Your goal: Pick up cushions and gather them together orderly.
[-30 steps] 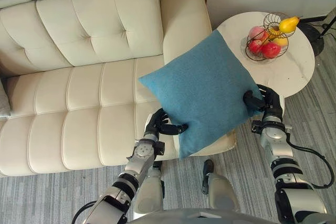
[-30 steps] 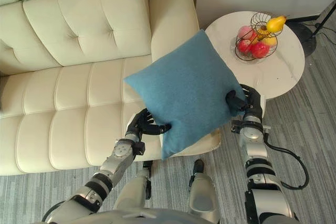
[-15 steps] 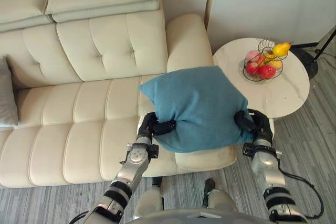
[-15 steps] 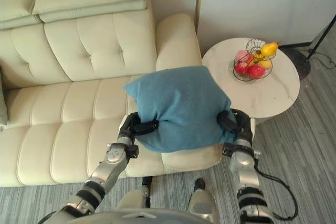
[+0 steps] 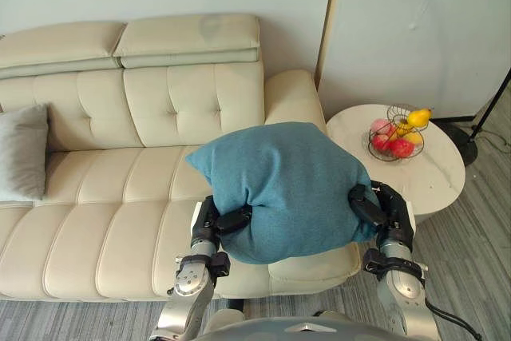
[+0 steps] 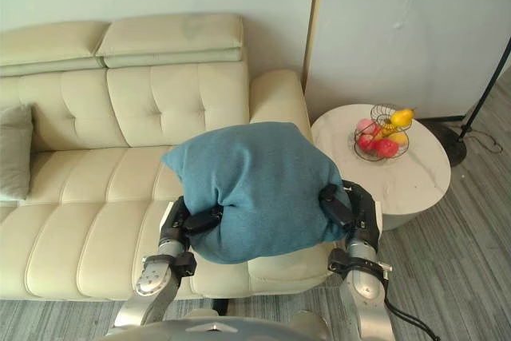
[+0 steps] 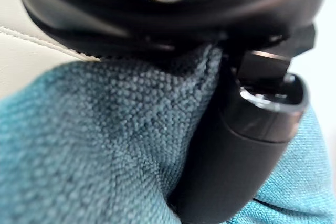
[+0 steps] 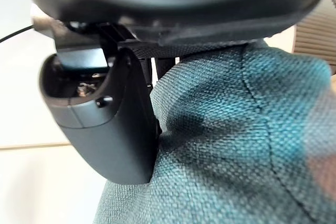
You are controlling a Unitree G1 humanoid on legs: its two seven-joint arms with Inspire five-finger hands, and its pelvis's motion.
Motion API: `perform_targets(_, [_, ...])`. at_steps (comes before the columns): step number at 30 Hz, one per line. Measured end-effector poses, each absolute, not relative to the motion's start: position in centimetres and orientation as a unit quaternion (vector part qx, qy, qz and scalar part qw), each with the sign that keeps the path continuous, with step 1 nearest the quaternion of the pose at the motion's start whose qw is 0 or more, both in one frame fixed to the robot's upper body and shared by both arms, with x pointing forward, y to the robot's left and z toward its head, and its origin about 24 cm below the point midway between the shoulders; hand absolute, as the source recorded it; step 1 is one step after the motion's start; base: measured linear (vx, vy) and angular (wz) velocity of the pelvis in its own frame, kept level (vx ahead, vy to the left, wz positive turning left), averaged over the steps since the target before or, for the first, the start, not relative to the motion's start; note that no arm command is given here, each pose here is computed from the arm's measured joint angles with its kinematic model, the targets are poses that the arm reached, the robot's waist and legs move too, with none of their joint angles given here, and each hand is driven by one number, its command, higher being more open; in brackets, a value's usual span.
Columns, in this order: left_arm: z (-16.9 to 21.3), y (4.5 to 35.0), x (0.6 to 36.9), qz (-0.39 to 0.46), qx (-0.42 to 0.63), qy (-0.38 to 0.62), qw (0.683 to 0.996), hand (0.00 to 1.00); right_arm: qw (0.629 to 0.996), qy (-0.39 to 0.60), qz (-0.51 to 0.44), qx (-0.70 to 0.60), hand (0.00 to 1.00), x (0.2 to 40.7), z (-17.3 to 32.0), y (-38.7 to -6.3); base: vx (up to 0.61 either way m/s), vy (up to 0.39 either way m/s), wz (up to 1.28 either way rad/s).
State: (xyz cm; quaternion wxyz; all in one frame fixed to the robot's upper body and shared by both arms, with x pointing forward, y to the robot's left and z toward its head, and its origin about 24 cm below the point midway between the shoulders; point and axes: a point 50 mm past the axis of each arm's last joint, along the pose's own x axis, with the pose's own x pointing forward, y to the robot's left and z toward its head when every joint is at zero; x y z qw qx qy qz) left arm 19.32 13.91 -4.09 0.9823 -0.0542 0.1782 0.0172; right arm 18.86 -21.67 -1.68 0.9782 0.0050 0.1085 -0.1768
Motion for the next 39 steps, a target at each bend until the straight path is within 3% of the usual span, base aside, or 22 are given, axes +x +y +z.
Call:
perform_targets(6, [-2.2,14.3,18.6,0.036,-0.081,0.140,0.986,0.00,0.983,0.079,-0.167,0.013,0.00,17.3,-0.1,-20.4,-0.06,-0.027,0.21])
perform_targets(15, [0.4,13.4,19.3,0.050,-0.124,0.081,0.988,0.00,0.985,-0.015,-0.174,-0.019,0.00,19.4,3.5,-20.3,-0.09,-0.046,0.82])
perform_targets(26, [-2.9,13.6,19.0,0.046,-0.098,0.144,0.984,0.00,0.978,0.076,-0.194,-0.023,0.00,19.9,-0.8,-20.4,-0.03,0.209,0.26])
perform_targets(39, [-1.4,13.1,19.4,0.028,-0.100,0.115,0.988,0.00,0.977,0.078,-0.199,-0.016,0.00,18.8,-0.6,-20.7,0.06,-0.001,0.23])
